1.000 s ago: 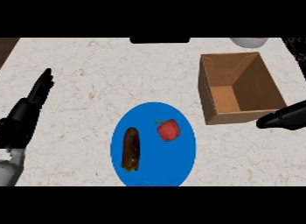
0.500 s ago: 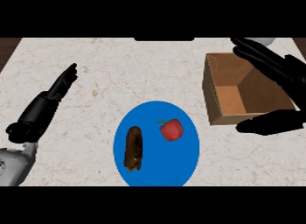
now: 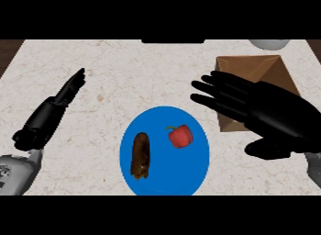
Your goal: Pick the bell pepper from the plate and place it in the cardboard box
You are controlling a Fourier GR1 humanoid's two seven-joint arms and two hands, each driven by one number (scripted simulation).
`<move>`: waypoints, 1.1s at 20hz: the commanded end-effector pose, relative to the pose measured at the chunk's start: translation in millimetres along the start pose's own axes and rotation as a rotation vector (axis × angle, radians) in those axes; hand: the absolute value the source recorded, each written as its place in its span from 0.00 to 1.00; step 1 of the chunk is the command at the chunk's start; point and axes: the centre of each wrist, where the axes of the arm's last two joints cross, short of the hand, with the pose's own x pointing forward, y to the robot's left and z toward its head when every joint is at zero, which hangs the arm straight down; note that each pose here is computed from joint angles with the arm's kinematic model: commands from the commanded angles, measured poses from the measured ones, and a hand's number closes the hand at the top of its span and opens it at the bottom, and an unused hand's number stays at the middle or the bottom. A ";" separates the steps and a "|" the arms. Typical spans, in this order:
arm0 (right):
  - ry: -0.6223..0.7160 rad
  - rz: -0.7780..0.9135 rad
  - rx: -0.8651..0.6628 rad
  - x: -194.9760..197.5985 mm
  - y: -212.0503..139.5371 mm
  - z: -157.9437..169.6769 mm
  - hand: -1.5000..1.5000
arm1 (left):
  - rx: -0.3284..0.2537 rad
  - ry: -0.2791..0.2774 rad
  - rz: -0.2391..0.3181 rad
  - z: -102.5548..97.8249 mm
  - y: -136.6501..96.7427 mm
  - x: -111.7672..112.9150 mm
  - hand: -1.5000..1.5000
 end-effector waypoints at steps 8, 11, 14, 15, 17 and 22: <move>0.130 0.244 0.254 104.3 27.1 -32.2 0.00 | -0.010 0.000 -0.003 0.9 8.3 5.5 0.50; 0.172 0.266 0.312 123.0 33.0 -40.7 0.00 | 0.000 0.004 0.012 -2.6 3.5 -1.5 0.50; 0.219 0.252 0.325 136.2 33.9 -45.4 0.00 | -0.001 -0.006 0.010 -9.1 3.6 0.7 0.50; 0.229 0.238 0.352 119.5 41.4 -57.3 0.00 | -0.009 -0.013 -0.003 6.1 -1.6 11.1 0.50; 0.246 0.227 0.376 129.0 75.9 -65.6 0.00 | -0.009 -0.008 -0.009 -5.5 -2.4 8.7 0.50; 0.272 0.270 0.364 128.0 71.3 -58.2 0.00 | 0.006 -0.008 -0.001 6.5 13.5 0.8 0.50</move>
